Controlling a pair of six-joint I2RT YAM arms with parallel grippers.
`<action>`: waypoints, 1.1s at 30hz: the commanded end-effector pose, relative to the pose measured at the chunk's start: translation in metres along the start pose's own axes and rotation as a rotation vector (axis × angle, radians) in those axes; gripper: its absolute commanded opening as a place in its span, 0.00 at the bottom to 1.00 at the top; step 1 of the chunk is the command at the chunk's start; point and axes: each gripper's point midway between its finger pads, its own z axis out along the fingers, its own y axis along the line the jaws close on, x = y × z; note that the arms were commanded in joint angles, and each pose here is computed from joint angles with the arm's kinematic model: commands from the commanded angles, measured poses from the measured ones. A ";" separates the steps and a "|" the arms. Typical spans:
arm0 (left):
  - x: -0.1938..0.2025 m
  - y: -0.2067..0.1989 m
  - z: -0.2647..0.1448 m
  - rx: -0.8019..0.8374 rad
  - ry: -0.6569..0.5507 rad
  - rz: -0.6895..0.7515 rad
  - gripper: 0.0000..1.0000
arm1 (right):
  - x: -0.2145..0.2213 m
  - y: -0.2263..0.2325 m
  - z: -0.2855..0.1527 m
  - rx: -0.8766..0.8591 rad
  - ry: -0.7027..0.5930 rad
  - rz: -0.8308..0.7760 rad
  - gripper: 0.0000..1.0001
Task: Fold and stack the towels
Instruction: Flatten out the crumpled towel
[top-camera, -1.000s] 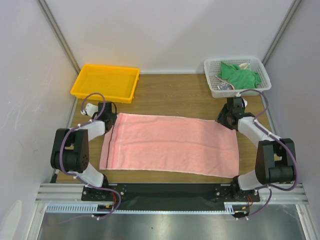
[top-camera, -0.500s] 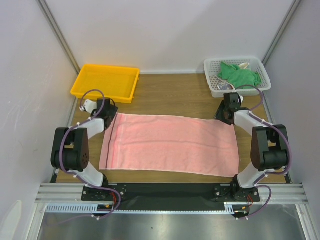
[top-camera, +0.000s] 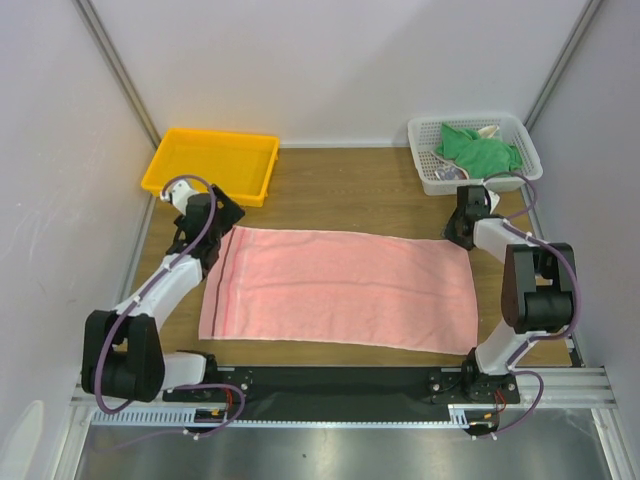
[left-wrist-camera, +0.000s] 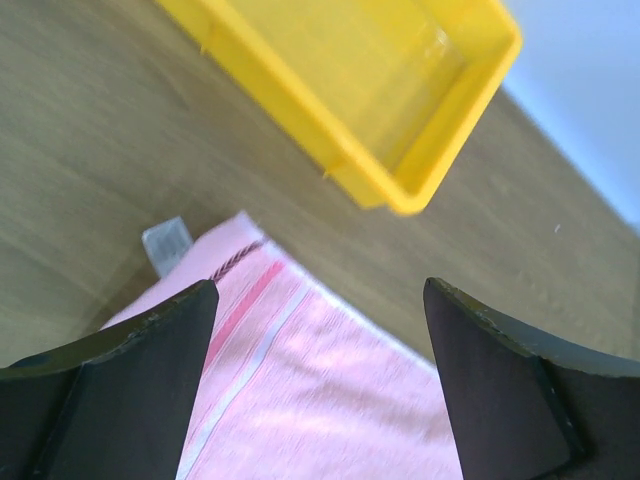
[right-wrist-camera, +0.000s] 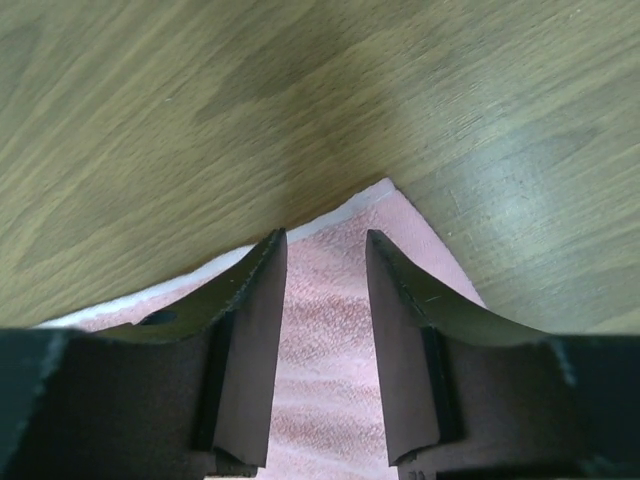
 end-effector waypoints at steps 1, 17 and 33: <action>0.025 0.014 -0.011 0.002 0.067 0.056 0.91 | -0.011 0.006 0.006 -0.009 -0.041 0.016 0.42; 0.084 0.043 -0.021 -0.051 0.255 0.052 0.95 | -0.003 -0.011 0.035 0.042 0.059 0.054 0.25; 0.065 0.029 -0.012 -0.025 0.218 0.135 0.96 | -0.056 0.025 0.023 -0.130 0.010 0.017 0.37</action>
